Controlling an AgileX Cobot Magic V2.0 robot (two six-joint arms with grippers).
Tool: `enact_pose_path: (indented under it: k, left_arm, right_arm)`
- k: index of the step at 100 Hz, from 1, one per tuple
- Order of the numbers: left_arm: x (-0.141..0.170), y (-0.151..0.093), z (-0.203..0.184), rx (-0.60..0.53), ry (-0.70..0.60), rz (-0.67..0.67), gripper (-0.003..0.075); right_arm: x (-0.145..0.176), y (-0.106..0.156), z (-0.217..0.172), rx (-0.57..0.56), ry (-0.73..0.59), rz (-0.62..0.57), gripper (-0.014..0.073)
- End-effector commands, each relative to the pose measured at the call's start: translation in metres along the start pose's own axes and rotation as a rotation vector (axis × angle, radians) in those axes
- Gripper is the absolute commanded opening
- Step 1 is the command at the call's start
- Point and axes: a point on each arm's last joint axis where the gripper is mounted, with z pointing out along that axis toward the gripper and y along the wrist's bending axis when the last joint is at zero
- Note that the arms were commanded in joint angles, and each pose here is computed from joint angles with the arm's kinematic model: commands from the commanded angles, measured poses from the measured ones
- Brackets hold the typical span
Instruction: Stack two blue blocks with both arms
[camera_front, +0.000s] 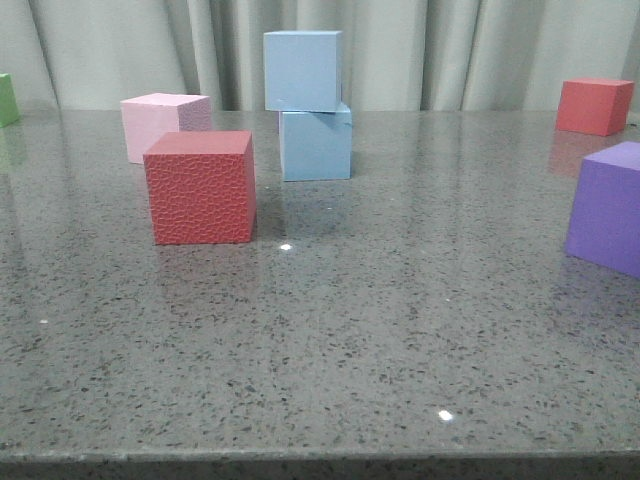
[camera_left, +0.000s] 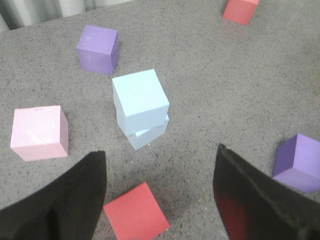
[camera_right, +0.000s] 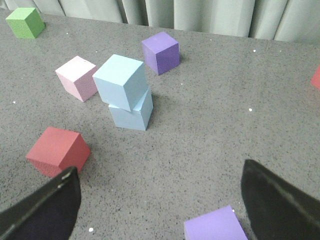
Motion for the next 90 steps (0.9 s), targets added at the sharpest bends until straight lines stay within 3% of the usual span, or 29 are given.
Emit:
enact_pose_path:
  k: [1,22,36,48,62,74,90]
  left_arm:
    - [0.006,0.0,-0.031,0.045,-0.154,0.009,0.0438]
    - [0.056,0.012,-0.051,0.07,-0.207,0.0,0.0416]
    - [0.088,0.021,-0.068,0.086,-0.262,-0.002,0.0314]
    - [0.112,0.027,-0.082,0.102,-0.322,-0.002,0.0173]
    - [0.14,0.035,-0.097,0.116,-0.376,-0.003,0.0032]
    - [0.161,0.041,-0.103,0.114,-0.389,0.002,-0.0018]
    - [0.188,0.048,-0.103,0.104,-0.392,0.02,-0.0018]
  right_arm:
    - [-0.006,-0.001,-0.017,-0.022,-0.13,-0.017,0.0643]
    - [0.012,-0.007,-0.036,-0.038,-0.188,-0.015,0.0643]
    - [0.023,-0.01,-0.046,-0.049,-0.227,-0.014,0.0617]
    - [0.033,-0.012,-0.05,-0.053,-0.237,-0.014,0.0455]
    - [0.047,-0.015,-0.051,-0.059,-0.249,-0.016,0.0156]
    - [0.06,-0.017,-0.052,-0.071,-0.276,-0.018,-0.0076]
    - [0.076,-0.021,-0.054,-0.075,-0.285,-0.018,-0.0069]
